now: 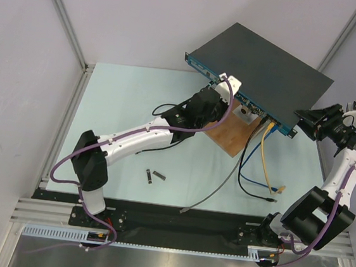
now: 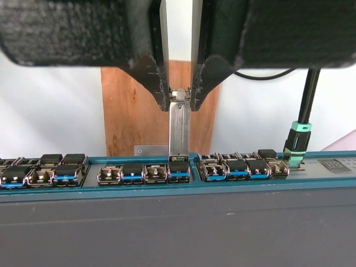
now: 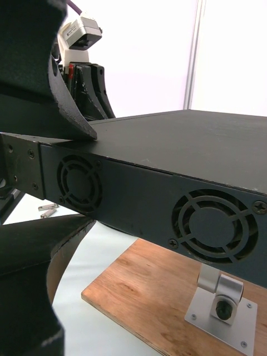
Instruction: Insert the plug into the switch port
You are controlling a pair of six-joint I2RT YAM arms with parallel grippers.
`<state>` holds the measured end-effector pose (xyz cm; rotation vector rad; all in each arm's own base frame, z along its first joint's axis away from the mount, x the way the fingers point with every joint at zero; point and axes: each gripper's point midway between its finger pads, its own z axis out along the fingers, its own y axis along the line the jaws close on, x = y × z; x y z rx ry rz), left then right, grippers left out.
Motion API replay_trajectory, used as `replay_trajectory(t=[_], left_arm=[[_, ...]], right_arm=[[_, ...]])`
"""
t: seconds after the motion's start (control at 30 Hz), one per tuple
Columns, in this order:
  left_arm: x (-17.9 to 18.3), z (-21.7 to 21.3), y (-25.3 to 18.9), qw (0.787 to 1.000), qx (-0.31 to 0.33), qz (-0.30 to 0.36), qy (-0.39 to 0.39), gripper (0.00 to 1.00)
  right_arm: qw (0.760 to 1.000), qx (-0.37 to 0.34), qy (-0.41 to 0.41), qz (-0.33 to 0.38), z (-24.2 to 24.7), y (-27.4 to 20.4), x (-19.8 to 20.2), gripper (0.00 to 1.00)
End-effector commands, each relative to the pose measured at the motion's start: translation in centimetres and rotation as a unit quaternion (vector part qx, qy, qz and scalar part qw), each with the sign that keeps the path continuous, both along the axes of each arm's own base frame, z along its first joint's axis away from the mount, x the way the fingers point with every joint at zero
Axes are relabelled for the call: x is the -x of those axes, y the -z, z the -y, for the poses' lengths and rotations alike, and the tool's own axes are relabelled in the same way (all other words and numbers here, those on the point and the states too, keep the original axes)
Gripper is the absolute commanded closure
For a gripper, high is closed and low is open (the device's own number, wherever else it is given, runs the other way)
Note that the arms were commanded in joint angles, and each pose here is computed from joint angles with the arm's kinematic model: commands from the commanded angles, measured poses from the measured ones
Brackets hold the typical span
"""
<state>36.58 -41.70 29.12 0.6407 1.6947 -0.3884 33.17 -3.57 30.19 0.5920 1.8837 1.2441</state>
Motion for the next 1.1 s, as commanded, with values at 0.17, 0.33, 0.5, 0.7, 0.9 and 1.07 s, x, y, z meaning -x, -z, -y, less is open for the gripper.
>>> replay_trajectory(t=[0.17,0.33,0.5,0.7,0.9,1.07], left_arm=[[-0.3,1.4,-0.8,0.999,0.029,-0.008,0.015,1.00],[-0.5,1.2,-0.6,0.999,0.028,-0.013,0.009,1.00],[-0.4,1.3,-0.4,0.999,0.025,-0.017,0.011,1.00],[-0.2,1.1,-0.6,0.999,0.026,-0.016,0.013,1.00],[-1.0,1.2,-2.6,0.999,0.045,-0.013,0.012,1.00],[-0.8,2.4,-2.4,0.998,0.031,-0.031,0.042,1.00]], right_arm=[[0.998,0.022,-0.039,0.047,-1.6,-1.4,0.1,1.00],[0.998,0.020,-0.041,0.048,-1.7,-1.5,0.2,1.00],[0.998,0.020,-0.041,0.046,-1.8,-1.3,0.1,1.00],[0.998,0.022,-0.039,0.047,-1.7,-1.3,0.0,1.00],[0.997,0.036,-0.042,0.050,-1.9,-1.0,0.2,1.00],[0.996,0.056,-0.048,0.054,-2.1,-0.6,0.3,1.00]])
